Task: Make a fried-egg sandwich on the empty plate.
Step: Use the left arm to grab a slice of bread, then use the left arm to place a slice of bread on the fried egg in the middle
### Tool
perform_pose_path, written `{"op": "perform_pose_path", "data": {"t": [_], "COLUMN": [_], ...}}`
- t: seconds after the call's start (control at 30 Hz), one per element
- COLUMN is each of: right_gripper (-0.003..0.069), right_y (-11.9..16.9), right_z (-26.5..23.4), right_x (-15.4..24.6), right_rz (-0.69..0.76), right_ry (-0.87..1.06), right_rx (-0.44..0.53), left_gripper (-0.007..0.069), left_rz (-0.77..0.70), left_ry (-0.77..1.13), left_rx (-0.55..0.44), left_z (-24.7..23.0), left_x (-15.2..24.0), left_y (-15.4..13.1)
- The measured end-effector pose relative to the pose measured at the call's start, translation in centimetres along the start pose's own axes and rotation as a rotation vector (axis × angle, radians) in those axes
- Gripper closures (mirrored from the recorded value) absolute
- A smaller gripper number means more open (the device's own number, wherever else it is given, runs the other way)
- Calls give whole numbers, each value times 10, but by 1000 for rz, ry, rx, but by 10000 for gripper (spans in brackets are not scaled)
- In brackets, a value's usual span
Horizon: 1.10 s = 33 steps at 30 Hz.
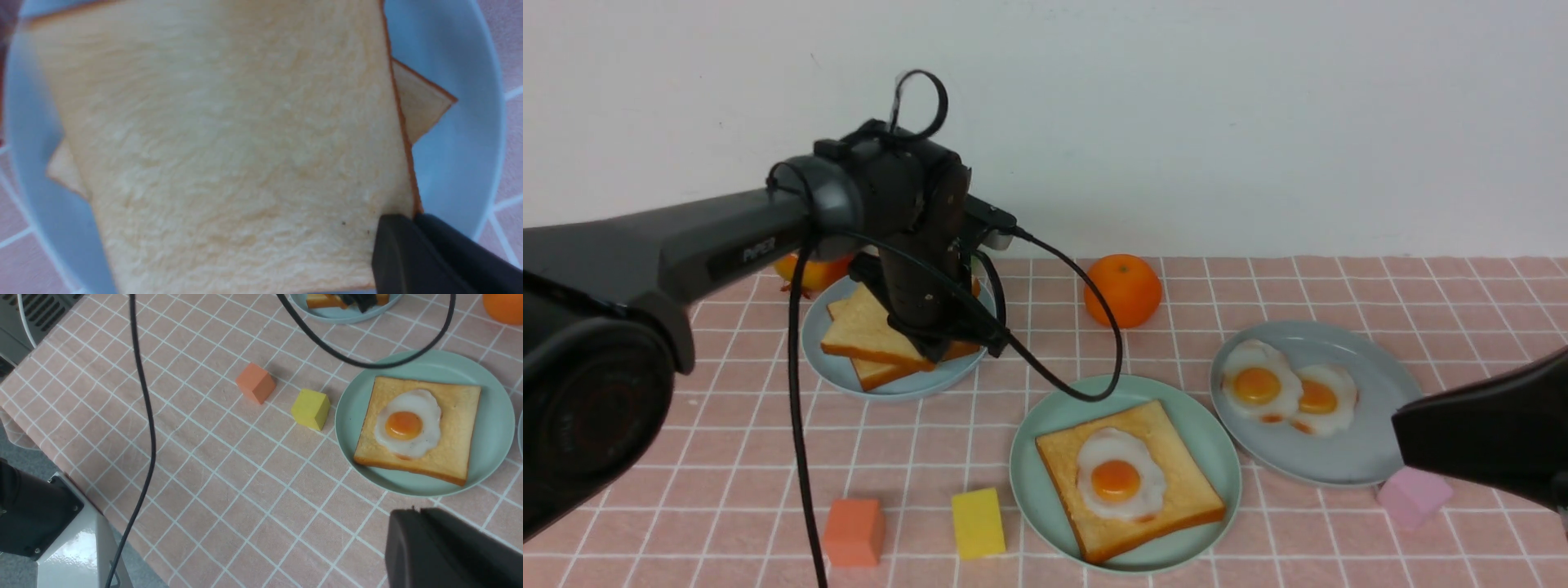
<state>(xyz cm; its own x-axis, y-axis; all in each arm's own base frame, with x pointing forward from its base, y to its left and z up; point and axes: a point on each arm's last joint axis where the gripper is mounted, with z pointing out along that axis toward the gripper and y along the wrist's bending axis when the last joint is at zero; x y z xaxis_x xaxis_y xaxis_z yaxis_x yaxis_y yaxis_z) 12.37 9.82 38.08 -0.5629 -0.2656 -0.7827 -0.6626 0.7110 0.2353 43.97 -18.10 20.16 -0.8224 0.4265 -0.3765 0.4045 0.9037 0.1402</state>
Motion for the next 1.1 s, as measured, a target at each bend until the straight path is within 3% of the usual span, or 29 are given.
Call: {"op": "perform_pose_path", "data": {"t": [0.47,0.67,0.8,0.83,0.87,0.93,0.97,1.0,1.1], "right_gripper": [619,662,660,660,660,658,658,658,658], "right_y": [7,10,12,13,13,14,14,14,14], "right_z": [-20,-41,-57,-63,-64,-77,-80,-87,-100], "right_x": [1,7,18,22,23,34,36,42,53], "right_rz": [-33,-61,-64,-57,-57,-41,-38,-27,-8], "right_ry": [-88,-141,-142,-140,-140,-134,-138,-138,-143], "right_rx": [14,60,103,119,122,166,174,203,259], "left_gripper": [612,612,612,612,612,612,612,612,612], "left_rz": [-25,-51,29,72,73,156,162,212,284], "left_ry": [-135,-160,-148,-127,-122,-59,-55,-31,-39], "left_rx": [-15,49,91,115,115,163,165,184,206], "left_z": [-93,-141,-152,-152,-151,-147,-147,-143,-141], "left_x": [-6,5,18,24,25,41,42,52,62], "left_y": [13,6,-30,-49,-49,-92,-92,-113,-140]}}
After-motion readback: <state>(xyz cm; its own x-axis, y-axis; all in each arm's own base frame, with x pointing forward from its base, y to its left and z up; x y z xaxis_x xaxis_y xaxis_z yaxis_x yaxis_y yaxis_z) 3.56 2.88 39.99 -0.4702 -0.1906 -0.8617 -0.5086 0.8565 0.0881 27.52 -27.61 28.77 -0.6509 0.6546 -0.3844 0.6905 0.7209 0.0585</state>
